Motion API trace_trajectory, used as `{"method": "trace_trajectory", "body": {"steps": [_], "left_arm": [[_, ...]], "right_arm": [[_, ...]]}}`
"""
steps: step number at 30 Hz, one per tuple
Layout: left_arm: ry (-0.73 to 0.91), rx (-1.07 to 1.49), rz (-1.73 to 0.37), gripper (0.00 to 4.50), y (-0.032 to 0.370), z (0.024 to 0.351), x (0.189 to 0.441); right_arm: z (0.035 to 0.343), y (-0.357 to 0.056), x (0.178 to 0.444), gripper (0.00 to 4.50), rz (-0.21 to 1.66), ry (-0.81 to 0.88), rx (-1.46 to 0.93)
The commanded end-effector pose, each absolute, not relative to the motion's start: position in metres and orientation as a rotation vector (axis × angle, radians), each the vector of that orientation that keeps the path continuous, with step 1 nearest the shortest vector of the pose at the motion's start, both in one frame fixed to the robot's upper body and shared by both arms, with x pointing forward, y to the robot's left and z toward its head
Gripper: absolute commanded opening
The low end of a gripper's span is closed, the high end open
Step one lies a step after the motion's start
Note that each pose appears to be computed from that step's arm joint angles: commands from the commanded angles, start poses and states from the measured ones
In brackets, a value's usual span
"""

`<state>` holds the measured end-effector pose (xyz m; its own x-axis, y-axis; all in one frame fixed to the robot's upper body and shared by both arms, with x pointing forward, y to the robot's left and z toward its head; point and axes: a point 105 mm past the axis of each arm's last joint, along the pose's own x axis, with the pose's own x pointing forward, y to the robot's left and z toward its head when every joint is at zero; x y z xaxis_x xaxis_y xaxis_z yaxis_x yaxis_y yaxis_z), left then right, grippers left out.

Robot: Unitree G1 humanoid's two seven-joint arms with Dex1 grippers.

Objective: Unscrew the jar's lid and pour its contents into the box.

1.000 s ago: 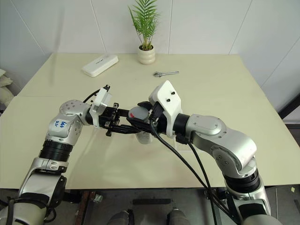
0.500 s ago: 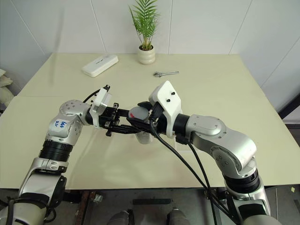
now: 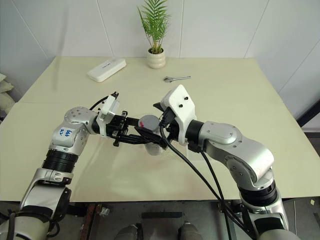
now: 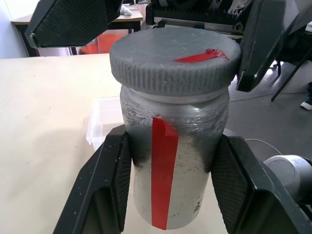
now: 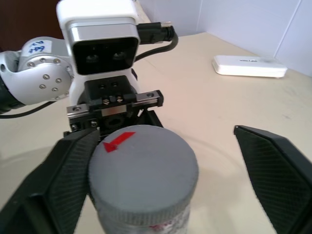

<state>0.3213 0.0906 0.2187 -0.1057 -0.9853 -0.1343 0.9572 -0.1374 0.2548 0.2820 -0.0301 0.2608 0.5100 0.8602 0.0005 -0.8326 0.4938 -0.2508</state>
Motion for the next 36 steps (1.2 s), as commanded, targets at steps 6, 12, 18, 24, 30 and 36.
{"method": "trace_trajectory", "body": {"steps": [6, 12, 18, 24, 30, 36], "left_arm": [[-0.145, 0.331, -1.691, 1.96, 0.09, 0.224, 0.32], [-0.149, 0.331, -1.688, 1.96, 0.09, 0.225, 0.32], [-0.155, 0.324, -1.684, 1.96, 0.09, 0.225, 0.321], [-0.157, 0.322, -1.682, 1.96, 0.091, 0.225, 0.321], [-0.157, 0.322, -1.681, 1.96, 0.091, 0.225, 0.322], [-0.158, 0.321, -1.683, 1.96, 0.09, 0.225, 0.322]], "right_arm": [[0.272, -0.033, 0.279, 4.5, 1.012, -0.192, -0.235], [0.274, -0.031, 0.274, 4.5, 1.037, -0.196, -0.232], [0.276, -0.029, 0.27, 4.5, 1.065, -0.198, -0.22], [0.276, -0.028, 0.266, 4.5, 1.082, -0.192, -0.221], [0.275, -0.028, 0.267, 4.5, 1.076, -0.19, -0.219], [0.272, -0.03, 0.27, 4.5, 1.063, -0.181, -0.225]]}}
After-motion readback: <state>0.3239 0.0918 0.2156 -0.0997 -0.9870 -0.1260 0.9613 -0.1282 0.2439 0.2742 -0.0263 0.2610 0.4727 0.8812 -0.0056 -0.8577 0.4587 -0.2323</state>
